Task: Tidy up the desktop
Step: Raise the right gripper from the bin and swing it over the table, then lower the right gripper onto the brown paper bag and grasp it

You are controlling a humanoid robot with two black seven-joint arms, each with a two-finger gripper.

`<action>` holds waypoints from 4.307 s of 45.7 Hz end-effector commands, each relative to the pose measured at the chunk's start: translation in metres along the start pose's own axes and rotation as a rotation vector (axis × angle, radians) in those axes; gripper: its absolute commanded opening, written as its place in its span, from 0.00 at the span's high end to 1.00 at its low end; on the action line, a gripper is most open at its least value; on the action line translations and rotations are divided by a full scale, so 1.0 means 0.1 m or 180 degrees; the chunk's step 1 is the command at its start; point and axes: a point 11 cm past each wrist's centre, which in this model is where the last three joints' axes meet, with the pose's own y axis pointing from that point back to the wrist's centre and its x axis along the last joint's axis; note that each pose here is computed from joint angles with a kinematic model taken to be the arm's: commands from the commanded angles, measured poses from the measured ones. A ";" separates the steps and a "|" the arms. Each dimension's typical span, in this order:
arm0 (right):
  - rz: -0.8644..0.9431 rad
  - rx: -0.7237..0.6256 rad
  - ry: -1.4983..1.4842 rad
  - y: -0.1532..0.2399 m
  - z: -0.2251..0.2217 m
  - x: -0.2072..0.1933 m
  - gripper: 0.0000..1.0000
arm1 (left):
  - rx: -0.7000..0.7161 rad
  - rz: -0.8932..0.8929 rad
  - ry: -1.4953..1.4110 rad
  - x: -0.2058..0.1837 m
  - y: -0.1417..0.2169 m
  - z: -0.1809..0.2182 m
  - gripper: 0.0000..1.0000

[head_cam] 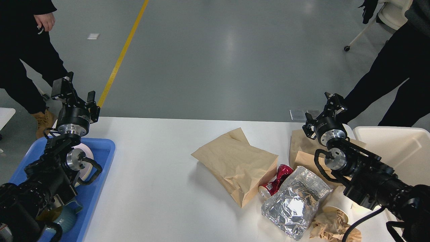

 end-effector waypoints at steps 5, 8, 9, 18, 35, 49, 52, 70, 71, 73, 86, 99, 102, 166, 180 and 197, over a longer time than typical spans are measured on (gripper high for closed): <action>-0.0047 0.0246 0.0037 -0.13 -0.45 -0.04 0.00 | -0.0002 0.0000 0.0000 0.00 0.00 0.00 0.04; -0.0074 0.0293 0.0043 -0.16 -0.54 -0.08 0.00 | -0.0002 0.0000 0.0000 0.00 0.00 0.00 0.04; -0.0084 0.0301 0.0040 -0.17 -0.55 -0.09 0.00 | -0.0002 0.0000 0.0000 0.00 0.00 0.00 0.04; -0.0073 0.0559 0.0082 -0.23 -0.96 -0.07 0.00 | -0.0002 0.0000 0.0000 0.00 0.00 0.00 0.04; 0.0015 0.0705 0.0395 -0.16 -1.33 0.35 0.00 | 0.0003 0.0000 0.0000 0.00 0.00 0.00 0.04; -0.1504 0.0088 0.2310 -0.18 -1.29 -0.32 0.00 | -0.0002 0.0000 0.0000 0.00 0.00 0.00 0.04; -0.1670 -0.0100 0.2928 -0.19 -1.29 -0.41 0.00 | -0.0002 0.0000 0.0000 0.00 0.00 0.00 0.04; -0.2144 -0.1958 0.4888 -0.08 -0.93 -0.50 0.00 | -0.0002 0.0000 0.0000 0.00 0.00 0.00 0.04; -0.2140 -0.2088 0.4930 -0.06 -0.92 -0.49 0.00 | -0.0002 0.0000 0.0000 0.00 0.00 0.00 0.04; -0.2162 -0.2272 0.4942 -0.03 -0.92 -0.53 0.00 | -0.0002 0.0000 0.0000 0.00 0.00 0.00 0.04; -0.2359 -0.2595 0.4946 0.11 -1.34 -0.90 0.00 | -0.0002 0.0000 0.0000 0.00 0.00 0.00 0.04; -0.3056 -0.3450 0.4880 0.67 -1.25 -1.14 0.00 | -0.0002 0.0000 0.0000 0.00 0.00 0.00 0.04; -0.3170 -0.3472 0.4786 0.78 -1.24 -1.22 0.00 | -0.0002 0.0000 0.0000 0.00 0.00 0.00 0.04; -0.2824 -0.2563 0.3897 0.54 -0.48 -1.20 0.00 | -0.0002 0.0000 0.0000 0.00 0.00 0.00 0.04; -0.2781 -0.2807 0.3937 0.56 -0.12 -0.89 0.00 | -0.0002 0.0000 0.0000 0.00 0.00 0.00 0.04; -0.2768 -0.3015 0.3879 0.61 0.31 -0.68 0.00 | 0.0000 -0.0002 0.0003 -0.01 0.00 0.00 0.04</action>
